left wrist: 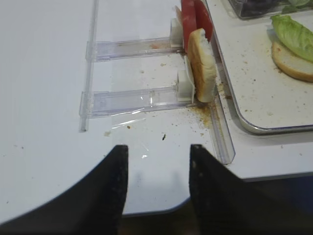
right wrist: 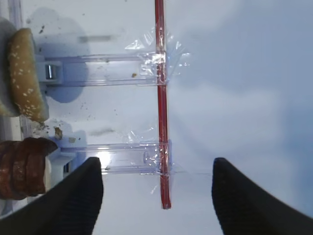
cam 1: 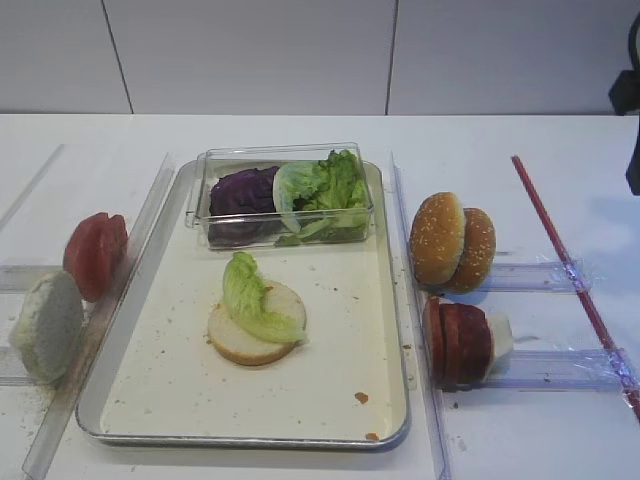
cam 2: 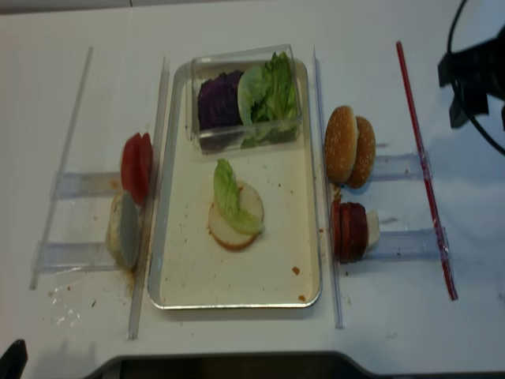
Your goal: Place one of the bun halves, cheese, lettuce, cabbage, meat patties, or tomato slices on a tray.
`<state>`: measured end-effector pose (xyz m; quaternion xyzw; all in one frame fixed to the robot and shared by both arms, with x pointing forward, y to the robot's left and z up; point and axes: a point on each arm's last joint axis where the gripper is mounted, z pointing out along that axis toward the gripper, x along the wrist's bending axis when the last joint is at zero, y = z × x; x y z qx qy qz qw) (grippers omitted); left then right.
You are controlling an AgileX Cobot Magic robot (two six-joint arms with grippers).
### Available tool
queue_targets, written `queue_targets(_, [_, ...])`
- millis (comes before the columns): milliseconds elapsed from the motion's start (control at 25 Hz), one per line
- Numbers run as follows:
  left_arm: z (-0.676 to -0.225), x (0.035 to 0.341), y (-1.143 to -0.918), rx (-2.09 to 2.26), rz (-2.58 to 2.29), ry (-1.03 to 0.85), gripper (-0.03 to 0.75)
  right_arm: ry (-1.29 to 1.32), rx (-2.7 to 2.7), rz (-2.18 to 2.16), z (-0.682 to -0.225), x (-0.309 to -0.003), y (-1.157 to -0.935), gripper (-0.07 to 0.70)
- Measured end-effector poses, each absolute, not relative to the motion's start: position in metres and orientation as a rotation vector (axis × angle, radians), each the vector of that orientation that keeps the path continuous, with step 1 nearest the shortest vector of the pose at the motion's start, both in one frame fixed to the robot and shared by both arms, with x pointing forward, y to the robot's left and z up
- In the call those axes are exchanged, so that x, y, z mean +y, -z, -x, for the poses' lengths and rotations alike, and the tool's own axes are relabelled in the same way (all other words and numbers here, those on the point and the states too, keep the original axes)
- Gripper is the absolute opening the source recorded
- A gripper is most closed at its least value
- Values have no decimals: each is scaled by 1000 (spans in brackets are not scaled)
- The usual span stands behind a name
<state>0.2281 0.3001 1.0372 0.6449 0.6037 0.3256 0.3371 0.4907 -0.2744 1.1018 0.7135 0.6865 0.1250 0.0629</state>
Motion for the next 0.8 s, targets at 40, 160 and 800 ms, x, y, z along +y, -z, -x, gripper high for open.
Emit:
queue_targets(40, [-228,300,-1037,1573,-1681,-849,286,-379,2080,-2144,-487,-276,-1103,495])
queue_targets(160, [-228,300,-1037,1572,-1680,-850,286,-383,2090,-2126,-479,-277,-1103,494])
queue_targets(800, [-228,300,-1037,1572,-1680,-850,286,-399,2152,-2023,-381,-284,-1078,495])
